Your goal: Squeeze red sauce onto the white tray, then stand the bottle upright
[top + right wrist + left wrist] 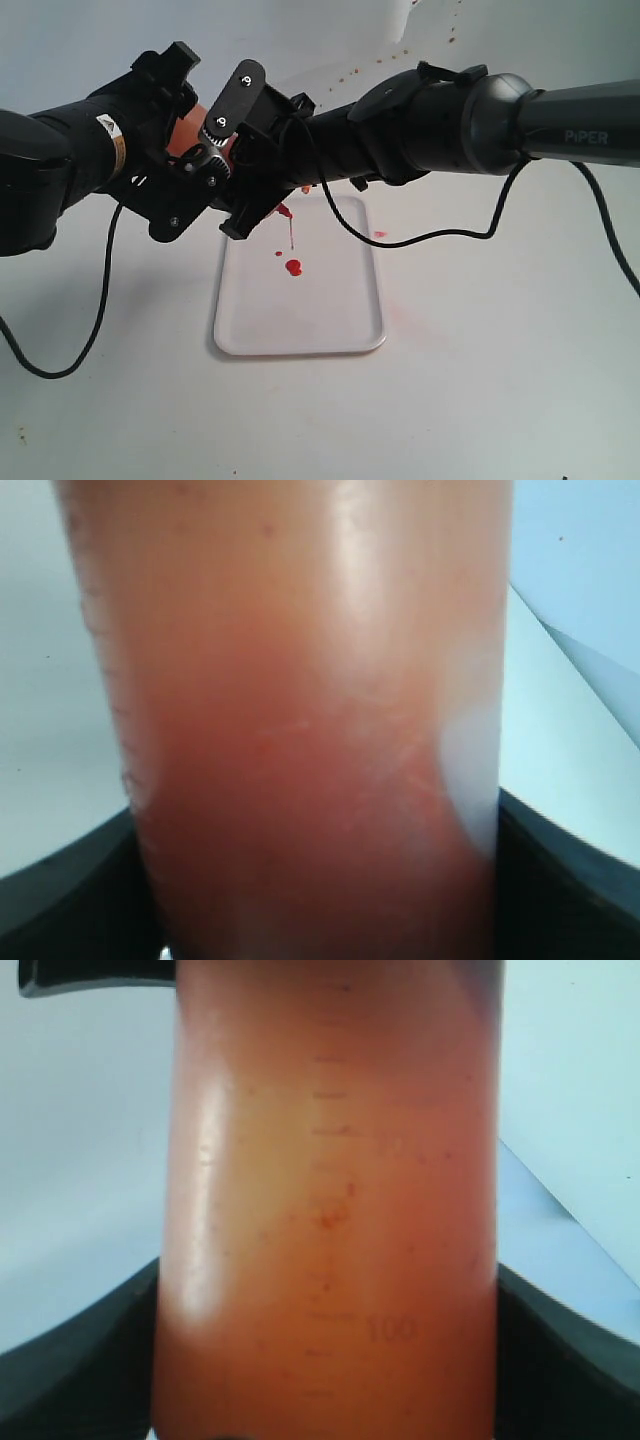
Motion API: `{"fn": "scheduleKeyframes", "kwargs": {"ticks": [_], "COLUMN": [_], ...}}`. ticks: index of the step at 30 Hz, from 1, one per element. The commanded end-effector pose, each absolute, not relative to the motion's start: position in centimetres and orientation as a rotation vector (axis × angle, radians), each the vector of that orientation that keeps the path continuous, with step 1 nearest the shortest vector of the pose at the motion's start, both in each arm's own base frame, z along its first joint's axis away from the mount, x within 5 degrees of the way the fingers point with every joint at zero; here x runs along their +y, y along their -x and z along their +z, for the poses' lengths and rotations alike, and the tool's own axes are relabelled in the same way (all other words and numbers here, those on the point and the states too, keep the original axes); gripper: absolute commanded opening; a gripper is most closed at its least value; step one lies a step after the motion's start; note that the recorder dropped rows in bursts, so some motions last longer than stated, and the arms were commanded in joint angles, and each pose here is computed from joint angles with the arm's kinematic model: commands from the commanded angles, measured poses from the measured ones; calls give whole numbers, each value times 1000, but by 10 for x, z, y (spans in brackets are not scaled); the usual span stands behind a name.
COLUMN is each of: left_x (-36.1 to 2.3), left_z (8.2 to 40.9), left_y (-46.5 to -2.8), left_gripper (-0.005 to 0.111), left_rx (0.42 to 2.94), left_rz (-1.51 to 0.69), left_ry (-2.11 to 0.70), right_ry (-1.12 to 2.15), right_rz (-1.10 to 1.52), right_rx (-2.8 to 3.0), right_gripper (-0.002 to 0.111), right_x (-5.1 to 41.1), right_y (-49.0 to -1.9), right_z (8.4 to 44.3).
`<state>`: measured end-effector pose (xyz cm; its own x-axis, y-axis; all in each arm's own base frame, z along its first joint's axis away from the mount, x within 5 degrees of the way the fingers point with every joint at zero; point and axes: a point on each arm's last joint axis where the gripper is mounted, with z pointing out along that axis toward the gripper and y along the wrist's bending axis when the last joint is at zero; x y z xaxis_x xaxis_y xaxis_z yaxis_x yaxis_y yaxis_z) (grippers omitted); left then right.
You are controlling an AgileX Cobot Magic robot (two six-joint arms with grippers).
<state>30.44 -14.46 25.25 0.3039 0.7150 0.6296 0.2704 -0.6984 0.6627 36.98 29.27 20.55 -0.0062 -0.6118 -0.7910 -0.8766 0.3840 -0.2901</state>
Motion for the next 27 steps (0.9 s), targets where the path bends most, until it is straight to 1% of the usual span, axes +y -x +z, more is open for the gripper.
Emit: {"fn": "scheduleKeyframes", "kwargs": {"ticks": [1, 7, 8, 10, 11, 12, 16, 17, 27], "left_x": [-143, -143, -143, -143, -143, -143, -143, -143, -143], "left_z": [260, 260, 260, 260, 260, 260, 260, 260, 260], "left_y": [-303, -303, -303, -303, -303, -303, -303, -303, -303], "left_gripper": [0, 0, 0, 0, 0, 0, 0, 0, 0], "left_rx": [906, 906, 906, 906, 906, 906, 906, 906, 906], "left_rz": [1397, 1397, 1397, 1397, 1397, 1397, 1397, 1397, 1400], "left_ry": [-2095, -2095, -2095, -2095, -2095, -2095, -2095, -2095, -2096], "right_ry": [1305, 1277, 1277, 1277, 1277, 1275, 1258, 1263, 1259], "right_rz": [356, 365, 365, 365, 365, 362, 327, 320, 328], "right_rx": [1716, 1728, 1728, 1728, 1728, 1728, 1731, 1727, 1731], "right_gripper": [0, 0, 1, 10, 24, 35, 96, 105, 105], "right_x": [291, 291, 291, 291, 291, 291, 289, 289, 289], "right_y": [-372, -372, -372, -372, -372, -373, -375, -375, -375], "right_z": [206, 207, 207, 207, 207, 207, 207, 207, 208]}}
